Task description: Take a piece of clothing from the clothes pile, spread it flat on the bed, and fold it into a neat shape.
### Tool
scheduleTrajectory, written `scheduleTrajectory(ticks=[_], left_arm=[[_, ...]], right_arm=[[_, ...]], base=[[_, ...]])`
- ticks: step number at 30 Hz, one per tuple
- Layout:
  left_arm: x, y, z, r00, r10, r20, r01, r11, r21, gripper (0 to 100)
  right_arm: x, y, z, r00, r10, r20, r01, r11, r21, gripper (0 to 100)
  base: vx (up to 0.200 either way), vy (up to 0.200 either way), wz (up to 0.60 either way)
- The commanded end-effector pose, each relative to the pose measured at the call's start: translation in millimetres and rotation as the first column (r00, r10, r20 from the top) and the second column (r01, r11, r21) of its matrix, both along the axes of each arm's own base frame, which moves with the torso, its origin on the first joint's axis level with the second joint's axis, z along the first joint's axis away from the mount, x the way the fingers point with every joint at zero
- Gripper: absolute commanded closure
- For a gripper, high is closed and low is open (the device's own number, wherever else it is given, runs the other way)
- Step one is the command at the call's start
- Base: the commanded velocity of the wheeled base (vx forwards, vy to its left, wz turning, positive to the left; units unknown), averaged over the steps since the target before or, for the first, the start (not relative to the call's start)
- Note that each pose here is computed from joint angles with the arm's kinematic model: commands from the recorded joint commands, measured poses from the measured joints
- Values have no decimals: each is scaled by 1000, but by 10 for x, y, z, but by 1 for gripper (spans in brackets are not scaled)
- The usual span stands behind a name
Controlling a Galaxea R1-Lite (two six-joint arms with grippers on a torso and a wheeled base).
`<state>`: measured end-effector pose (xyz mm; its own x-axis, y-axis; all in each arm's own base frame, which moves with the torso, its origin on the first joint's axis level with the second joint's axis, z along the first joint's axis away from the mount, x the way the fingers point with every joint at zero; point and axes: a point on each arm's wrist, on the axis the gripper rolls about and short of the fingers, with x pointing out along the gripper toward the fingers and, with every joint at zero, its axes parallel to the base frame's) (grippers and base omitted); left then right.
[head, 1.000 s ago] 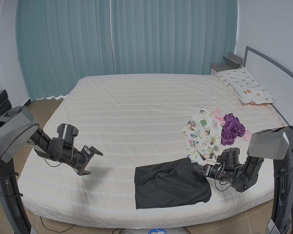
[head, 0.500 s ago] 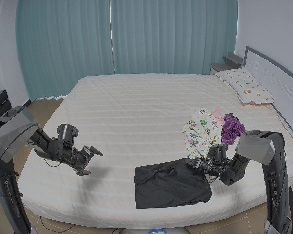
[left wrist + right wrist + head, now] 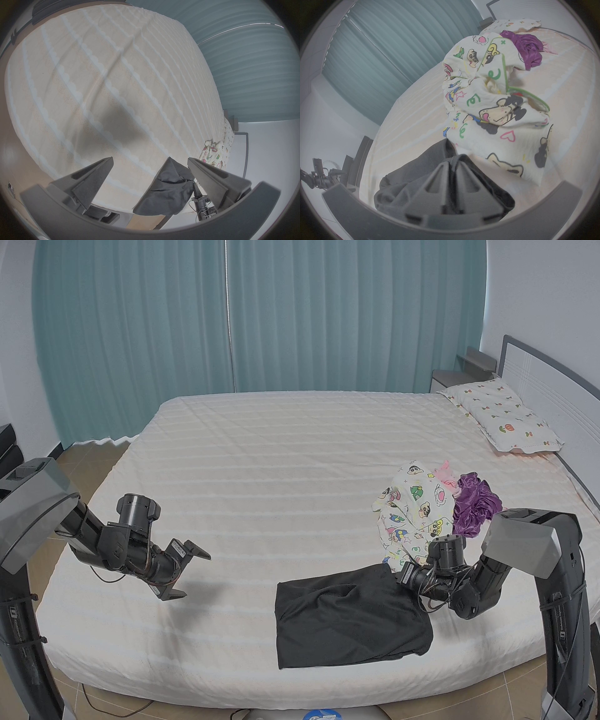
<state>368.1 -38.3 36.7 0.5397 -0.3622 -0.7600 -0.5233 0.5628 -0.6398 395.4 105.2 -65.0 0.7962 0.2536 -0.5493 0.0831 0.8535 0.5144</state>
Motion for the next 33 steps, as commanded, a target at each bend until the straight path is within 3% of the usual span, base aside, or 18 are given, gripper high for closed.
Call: scheduleTrajectory(ticks=[1,12,27,28,32,33], left_arm=[[0,0,2,1000,1,1,-1,1000,0,0],[-3,-5,-7,1000,-2,-2,2,1000,1,0],[-3,-5,-7,1000,-2,-2,2,1000,1,0],[0,-5,-4,1000,-2,0,2,1000,1,0],[0,-5,-4,1000,-2,0,2,1000,1,0],[0,-5,2,1000,0,1,0,1000,1,0]], right_arm=[[33,-9,73,999,-22,27,22,1000,-2,100],[89,-206,91,991,-129,16,128,989,73,100],[29,-177,80,994,-107,10,106,991,76,100],[24,-140,90,995,-99,31,96,992,82,0],[-24,-115,140,994,-96,53,92,993,78,0],[-49,-108,301,994,-90,68,85,993,81,0]], base=[[0,0,0],[0,0,0],[0,0,0],[0,0,0],[0,0,0],[0,0,0]])
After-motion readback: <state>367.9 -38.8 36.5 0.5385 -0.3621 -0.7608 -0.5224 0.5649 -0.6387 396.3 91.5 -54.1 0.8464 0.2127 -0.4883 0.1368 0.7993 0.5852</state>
